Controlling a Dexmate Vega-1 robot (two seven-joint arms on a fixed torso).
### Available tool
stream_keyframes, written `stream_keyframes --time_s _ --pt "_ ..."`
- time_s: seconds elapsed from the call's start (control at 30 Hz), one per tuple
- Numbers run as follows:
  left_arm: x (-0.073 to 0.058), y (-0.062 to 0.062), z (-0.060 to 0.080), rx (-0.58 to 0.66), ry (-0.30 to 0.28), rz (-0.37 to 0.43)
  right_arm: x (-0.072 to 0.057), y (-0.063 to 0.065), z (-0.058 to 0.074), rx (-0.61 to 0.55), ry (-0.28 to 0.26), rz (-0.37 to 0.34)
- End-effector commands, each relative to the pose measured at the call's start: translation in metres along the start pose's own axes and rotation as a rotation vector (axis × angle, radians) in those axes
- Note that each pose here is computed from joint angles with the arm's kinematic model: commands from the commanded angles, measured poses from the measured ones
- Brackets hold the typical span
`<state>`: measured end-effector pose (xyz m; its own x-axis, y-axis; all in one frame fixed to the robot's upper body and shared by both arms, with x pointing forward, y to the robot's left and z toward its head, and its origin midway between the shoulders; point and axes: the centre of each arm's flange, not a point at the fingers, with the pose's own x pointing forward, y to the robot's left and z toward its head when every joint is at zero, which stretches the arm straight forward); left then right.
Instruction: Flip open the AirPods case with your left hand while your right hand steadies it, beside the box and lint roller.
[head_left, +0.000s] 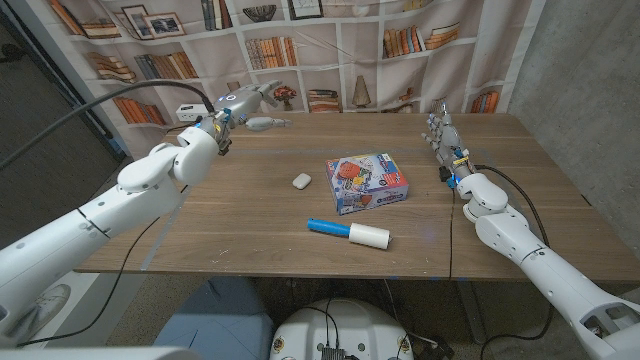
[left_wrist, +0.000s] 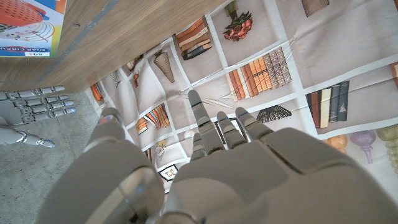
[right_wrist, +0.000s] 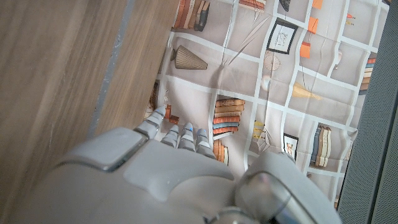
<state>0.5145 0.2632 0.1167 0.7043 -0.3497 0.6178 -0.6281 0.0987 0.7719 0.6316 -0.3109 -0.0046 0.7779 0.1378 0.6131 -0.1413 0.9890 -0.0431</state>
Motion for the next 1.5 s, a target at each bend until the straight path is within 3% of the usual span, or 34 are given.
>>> stream_keyframes --time_s 0.03,0.3,0.6,1.2,1.5 --pt "0.004 0.008 0.010 0.125 -0.020 -0.029 0.000 -0.001 -0.002 0.010 -0.002 0.000" --pt "0.006 0.008 0.022 0.292 -0.043 -0.047 0.000 -0.001 -0.002 0.013 -0.001 -0.003" --pt "0.004 0.004 0.024 0.302 -0.058 -0.006 0.000 0.000 -0.002 0.014 -0.003 -0.003" --pt "0.015 -0.005 0.038 0.354 -0.100 -0.139 -0.001 -0.002 -0.004 0.024 0.000 -0.021" --pt "0.020 -0.006 0.043 0.361 -0.121 -0.167 -0.003 -0.004 -0.006 0.032 0.006 -0.032"
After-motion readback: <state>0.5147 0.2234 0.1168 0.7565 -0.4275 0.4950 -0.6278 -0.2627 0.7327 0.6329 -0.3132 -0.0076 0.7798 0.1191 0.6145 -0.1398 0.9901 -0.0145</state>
